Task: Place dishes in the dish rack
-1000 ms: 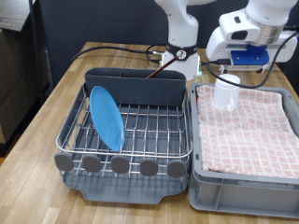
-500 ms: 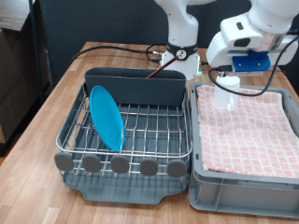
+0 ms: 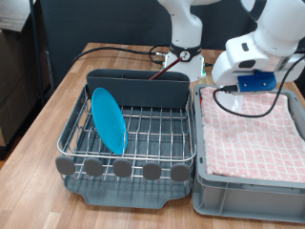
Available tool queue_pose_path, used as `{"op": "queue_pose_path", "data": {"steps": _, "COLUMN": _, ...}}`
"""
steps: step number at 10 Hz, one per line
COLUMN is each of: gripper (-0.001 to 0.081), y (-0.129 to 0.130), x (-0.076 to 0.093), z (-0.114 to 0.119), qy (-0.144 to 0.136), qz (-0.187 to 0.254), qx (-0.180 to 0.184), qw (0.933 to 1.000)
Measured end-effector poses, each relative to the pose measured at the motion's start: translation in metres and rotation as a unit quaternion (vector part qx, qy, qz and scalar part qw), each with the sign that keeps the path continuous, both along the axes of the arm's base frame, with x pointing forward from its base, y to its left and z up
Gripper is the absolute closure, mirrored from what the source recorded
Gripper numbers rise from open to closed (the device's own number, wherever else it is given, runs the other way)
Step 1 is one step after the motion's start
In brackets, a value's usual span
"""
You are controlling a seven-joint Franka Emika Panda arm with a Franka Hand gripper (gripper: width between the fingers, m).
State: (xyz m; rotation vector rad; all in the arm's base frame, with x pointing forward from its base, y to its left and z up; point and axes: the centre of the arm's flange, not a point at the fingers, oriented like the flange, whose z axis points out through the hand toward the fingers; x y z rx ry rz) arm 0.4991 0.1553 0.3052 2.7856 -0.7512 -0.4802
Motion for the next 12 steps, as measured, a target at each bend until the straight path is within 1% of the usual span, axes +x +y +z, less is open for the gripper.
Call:
{"op": "queue_pose_path", "data": {"steps": 4, "gripper": 0.0003, "y": 0.001, "x": -0.001, "z": -0.025, "qy": 0.014, "qz": -0.006, "qx": 0.001, "qw": 0.9999}}
{"op": "queue_pose_path", "data": {"steps": 7, "gripper": 0.0003, "y": -0.001, "x": -0.01, "z": -0.038, "qy": 0.021, "qz": 0.003, "qx": 0.003, "qw": 0.9998}}
{"op": "queue_pose_path", "data": {"steps": 12, "gripper": 0.0003, "y": -0.011, "x": -0.024, "z": -0.062, "qy": 0.02, "qz": 0.007, "qx": 0.007, "qw": 0.9998}}
